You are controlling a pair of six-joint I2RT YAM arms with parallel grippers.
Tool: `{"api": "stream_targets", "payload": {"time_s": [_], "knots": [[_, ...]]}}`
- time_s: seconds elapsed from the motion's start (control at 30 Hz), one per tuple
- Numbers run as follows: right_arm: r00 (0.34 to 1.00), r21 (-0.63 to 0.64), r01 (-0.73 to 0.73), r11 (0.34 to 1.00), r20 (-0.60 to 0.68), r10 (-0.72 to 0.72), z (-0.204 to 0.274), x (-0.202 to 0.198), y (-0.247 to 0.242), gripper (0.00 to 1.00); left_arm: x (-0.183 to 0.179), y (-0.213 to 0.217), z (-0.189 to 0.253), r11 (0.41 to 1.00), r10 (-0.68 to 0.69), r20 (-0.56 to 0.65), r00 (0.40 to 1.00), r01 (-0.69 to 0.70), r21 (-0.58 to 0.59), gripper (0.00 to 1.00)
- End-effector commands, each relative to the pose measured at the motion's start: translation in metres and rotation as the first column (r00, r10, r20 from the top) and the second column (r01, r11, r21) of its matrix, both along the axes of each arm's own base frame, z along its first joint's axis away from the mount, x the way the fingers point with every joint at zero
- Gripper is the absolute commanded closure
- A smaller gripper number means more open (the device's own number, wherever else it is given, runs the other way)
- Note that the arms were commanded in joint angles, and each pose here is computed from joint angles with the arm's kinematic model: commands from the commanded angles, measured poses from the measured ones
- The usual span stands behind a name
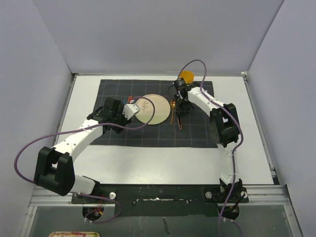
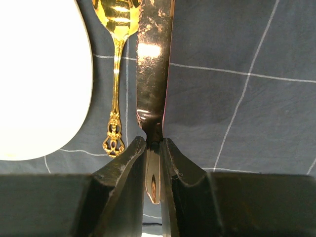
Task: Set the dinner table for one person
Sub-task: Adjust the knife on the napkin.
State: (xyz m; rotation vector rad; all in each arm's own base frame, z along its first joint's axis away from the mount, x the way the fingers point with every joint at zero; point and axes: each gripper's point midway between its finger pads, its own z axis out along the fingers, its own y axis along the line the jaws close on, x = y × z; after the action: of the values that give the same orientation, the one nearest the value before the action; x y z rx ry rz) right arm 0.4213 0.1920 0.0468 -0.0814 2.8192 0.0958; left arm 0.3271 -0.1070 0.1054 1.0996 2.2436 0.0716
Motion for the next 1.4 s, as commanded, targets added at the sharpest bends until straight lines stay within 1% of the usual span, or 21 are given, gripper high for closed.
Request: {"api": "stream_targets", "payload": {"time_s": [0.0, 0.5, 0.97, 1.37], "knots": [[0.999, 0.036, 0.029, 0.999, 0.032, -0.03, 0.011, 0.014, 0.006, 1.0, 0.006, -0.006, 0.004, 1.0, -0.013, 0.028, 1.0, 0.014, -0.014, 0.51], [1.0, 0.067, 0.022, 0.997, 0.009, -0.023, 0.008, 0.009, 0.008, 1.0, 0.01, -0.007, 0.004, 1.0, -0.017, 0.026, 1.0, 0.017, -0.01, 0.51], [1.0, 0.096, -0.012, 0.995, 0.029, 0.009, 0.019, -0.006, 0.012, 1.0, 0.012, -0.008, 0.01, 1.0, -0.02, 0.034, 0.999, 0.021, -0.013, 0.51], [0.999, 0.095, -0.013, 0.995, 0.044, 0.009, 0.022, -0.004, 0.014, 1.0, 0.007, -0.006, 0.015, 1.0, -0.018, 0.037, 0.999, 0.019, -0.014, 0.51]]}}
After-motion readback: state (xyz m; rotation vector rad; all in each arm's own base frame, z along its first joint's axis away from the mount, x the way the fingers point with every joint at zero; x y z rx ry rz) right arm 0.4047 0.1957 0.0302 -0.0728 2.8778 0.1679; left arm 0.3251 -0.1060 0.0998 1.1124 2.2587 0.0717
